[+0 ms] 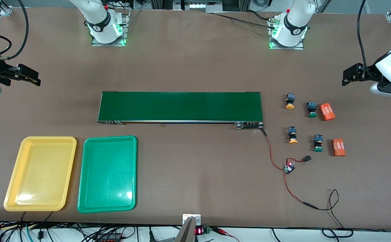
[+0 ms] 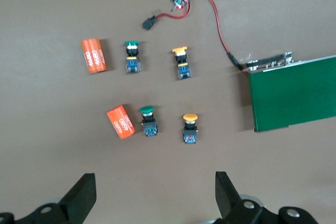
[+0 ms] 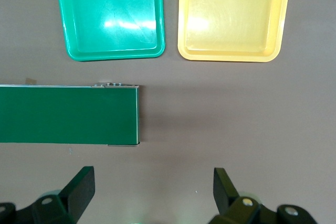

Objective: Sort buttons by color to trays

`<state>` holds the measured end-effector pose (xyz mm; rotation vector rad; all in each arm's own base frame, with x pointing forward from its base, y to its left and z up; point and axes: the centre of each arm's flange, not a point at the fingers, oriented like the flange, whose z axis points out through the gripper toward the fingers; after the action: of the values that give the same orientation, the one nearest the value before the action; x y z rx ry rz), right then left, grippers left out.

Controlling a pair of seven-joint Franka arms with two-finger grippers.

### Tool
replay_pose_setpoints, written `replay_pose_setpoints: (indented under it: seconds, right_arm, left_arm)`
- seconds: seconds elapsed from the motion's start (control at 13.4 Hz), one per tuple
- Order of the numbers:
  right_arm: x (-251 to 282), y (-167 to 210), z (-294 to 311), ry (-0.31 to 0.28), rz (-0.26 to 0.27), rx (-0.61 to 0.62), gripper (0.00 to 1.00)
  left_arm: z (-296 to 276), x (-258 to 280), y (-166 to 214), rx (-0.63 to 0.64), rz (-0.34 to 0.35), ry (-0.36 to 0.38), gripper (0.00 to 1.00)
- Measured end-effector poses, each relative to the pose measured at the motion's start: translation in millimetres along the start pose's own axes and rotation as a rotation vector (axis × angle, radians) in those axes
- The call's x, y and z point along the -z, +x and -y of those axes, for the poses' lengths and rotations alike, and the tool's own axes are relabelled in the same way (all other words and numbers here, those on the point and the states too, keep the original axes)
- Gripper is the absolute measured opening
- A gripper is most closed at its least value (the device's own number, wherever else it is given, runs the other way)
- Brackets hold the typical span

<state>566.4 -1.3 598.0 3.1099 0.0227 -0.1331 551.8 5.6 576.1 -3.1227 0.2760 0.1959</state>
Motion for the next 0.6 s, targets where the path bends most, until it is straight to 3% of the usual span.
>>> replay_pose_setpoints:
  seconds: [0.6]
  right_arm:
    - [0.0, 0.0, 0.9, 0.000, 0.000, 0.002, 1.00]
  left_arm:
    - [37.9, -54.9, 23.4, 0.057, 0.099, -0.025, 1.00]
